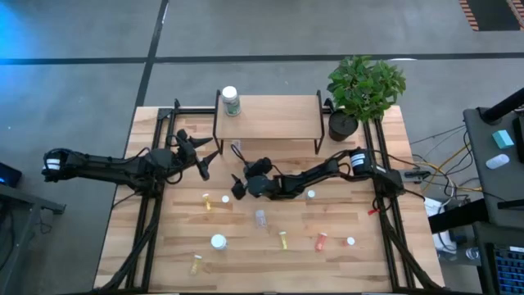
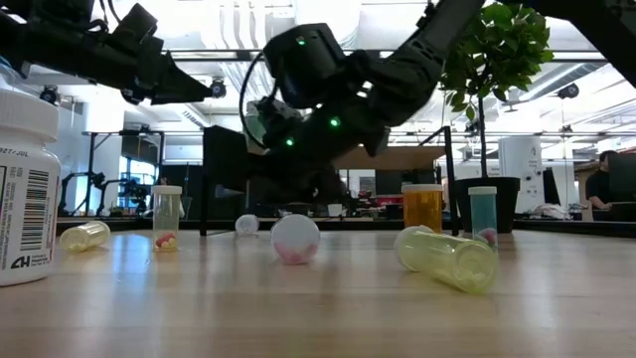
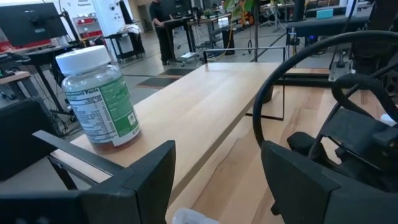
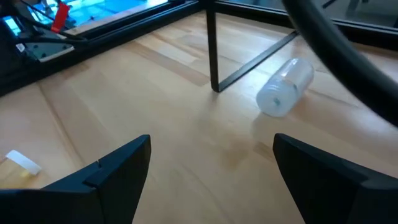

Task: Pick and place medicine bottles onto shelf by color
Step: Put the transparent pill bottle on the shelf

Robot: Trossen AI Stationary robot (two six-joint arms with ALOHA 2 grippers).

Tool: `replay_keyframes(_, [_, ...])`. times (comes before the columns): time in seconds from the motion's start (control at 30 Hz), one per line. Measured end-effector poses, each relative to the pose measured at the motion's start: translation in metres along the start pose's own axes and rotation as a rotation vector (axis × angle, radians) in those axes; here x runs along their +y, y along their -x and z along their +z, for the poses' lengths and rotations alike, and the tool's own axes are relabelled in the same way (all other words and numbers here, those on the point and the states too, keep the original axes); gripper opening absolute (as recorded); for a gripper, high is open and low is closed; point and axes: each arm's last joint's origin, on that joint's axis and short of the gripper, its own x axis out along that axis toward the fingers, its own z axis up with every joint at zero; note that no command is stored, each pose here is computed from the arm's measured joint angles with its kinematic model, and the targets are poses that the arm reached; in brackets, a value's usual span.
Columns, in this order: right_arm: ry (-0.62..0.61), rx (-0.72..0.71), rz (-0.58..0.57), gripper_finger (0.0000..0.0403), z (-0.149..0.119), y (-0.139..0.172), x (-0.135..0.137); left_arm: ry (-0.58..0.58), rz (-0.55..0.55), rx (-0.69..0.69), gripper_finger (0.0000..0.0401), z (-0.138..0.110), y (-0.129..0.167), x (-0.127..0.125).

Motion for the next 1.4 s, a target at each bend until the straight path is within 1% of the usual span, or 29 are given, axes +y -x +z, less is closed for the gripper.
replay_keyframes(0.13, [-0.02, -0.001, -0.011, 0.0329, 0.005, -0.004, -0.001, 0.0, -0.001, 0.0, 0.0221, -0.001, 0.0, 0.0])
replay_keyframes(0.33, [-0.109, -0.005, -0.029, 0.0329, 0.007, -0.009, -0.007, 0.014, 0.001, -0.023, 0.0221, 0.002, 0.002, 0.001])
replay_keyframes(0.6, [-0.136, -0.002, -0.049, 0.0329, 0.004, -0.018, -0.013, 0.044, 0.01, -0.114, 0.0221, 0.012, 0.004, 0.004])
replay_keyframes(0.73, [-0.144, -0.013, -0.058, 0.0329, 0.002, -0.026, -0.014, 0.041, 0.007, -0.111, 0.0221, 0.012, 0.004, 0.003])
replay_keyframes(0.97, [-0.157, -0.022, -0.104, 0.0329, -0.008, -0.046, -0.018, 0.033, 0.003, -0.106, 0.0221, 0.011, 0.003, 0.003])
replay_keyframes(1.17, [-0.131, -0.045, -0.193, 0.0329, -0.009, -0.055, -0.025, 0.025, -0.008, -0.097, 0.0221, 0.009, 0.003, 0.002])
replay_keyframes(1.4, [-0.189, -0.045, -0.218, 0.0329, -0.006, -0.063, -0.037, 0.018, -0.01, -0.085, 0.0221, 0.007, 0.003, 0.002])
